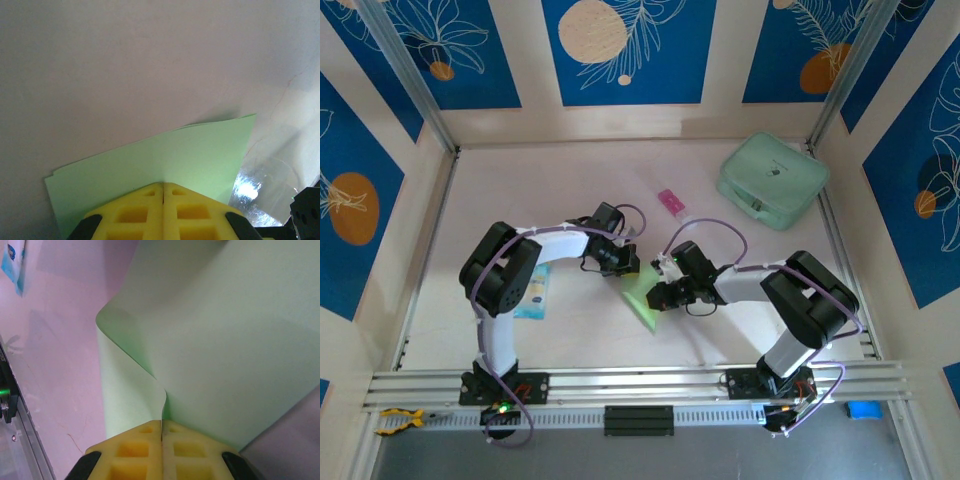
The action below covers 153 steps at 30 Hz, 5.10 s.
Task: Fold a paper plane with a square sheet of paper (pick it up from the middle)
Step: Third fold the triangle at the center of the table.
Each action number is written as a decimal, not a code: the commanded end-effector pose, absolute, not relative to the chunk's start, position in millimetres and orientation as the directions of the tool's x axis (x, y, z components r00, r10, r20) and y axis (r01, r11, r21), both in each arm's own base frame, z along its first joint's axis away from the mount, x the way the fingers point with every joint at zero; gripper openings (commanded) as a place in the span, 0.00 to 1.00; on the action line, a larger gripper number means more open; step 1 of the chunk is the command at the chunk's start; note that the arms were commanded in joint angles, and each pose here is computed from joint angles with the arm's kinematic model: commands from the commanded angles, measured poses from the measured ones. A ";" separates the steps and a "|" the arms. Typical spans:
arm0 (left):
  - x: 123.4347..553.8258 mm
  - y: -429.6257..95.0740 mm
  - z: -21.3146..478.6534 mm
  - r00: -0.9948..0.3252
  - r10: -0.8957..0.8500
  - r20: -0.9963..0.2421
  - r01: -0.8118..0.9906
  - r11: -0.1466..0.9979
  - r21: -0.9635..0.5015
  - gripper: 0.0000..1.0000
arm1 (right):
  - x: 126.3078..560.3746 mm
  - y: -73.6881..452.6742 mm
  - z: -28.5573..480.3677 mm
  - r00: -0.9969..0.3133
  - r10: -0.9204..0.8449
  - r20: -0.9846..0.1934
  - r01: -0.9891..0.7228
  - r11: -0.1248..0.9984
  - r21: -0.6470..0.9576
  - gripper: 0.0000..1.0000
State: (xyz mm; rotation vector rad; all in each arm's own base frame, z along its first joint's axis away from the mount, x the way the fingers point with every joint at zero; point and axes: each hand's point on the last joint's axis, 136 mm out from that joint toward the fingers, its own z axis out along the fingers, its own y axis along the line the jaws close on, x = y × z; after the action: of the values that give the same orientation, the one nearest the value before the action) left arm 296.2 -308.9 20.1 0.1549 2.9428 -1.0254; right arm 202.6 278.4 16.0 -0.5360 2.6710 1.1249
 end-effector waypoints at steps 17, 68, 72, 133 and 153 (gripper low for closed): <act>293.5 -292.9 85.7 -0.981 0.018 -0.196 0.137 0.775 -0.617 0.26 | 201.1 274.0 8.6 -0.917 -0.264 -0.299 -0.398 0.664 0.633 0.00; 207.1 -308.5 5.6 -0.998 -0.061 -0.015 -0.029 0.654 -0.756 0.07 | 203.8 266.1 4.5 -0.930 -0.226 -0.289 -0.364 0.658 0.659 0.00; 203.7 -306.0 -4.2 -0.998 -0.066 0.014 -0.054 0.665 -0.745 0.06 | 204.2 268.3 9.5 -0.930 -0.223 -0.293 -0.366 0.647 0.669 0.02; 205.1 -304.8 -1.9 -0.998 -0.058 -0.006 -0.035 0.679 -0.733 0.05 | 158.5 294.5 71.8 -0.956 -0.208 -0.209 -0.294 0.620 0.728 0.05; 204.8 -305.0 -1.6 -0.998 -0.056 -0.003 -0.035 0.678 -0.734 0.05 | 150.2 287.2 22.0 -0.969 -0.230 -0.085 -0.230 0.735 0.638 0.04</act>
State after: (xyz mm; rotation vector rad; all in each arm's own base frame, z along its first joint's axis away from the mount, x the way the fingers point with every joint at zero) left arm 214.9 -315.4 19.8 -0.0514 2.7639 -1.3516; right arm 158.4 296.5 32.7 -0.4062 2.8696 1.1136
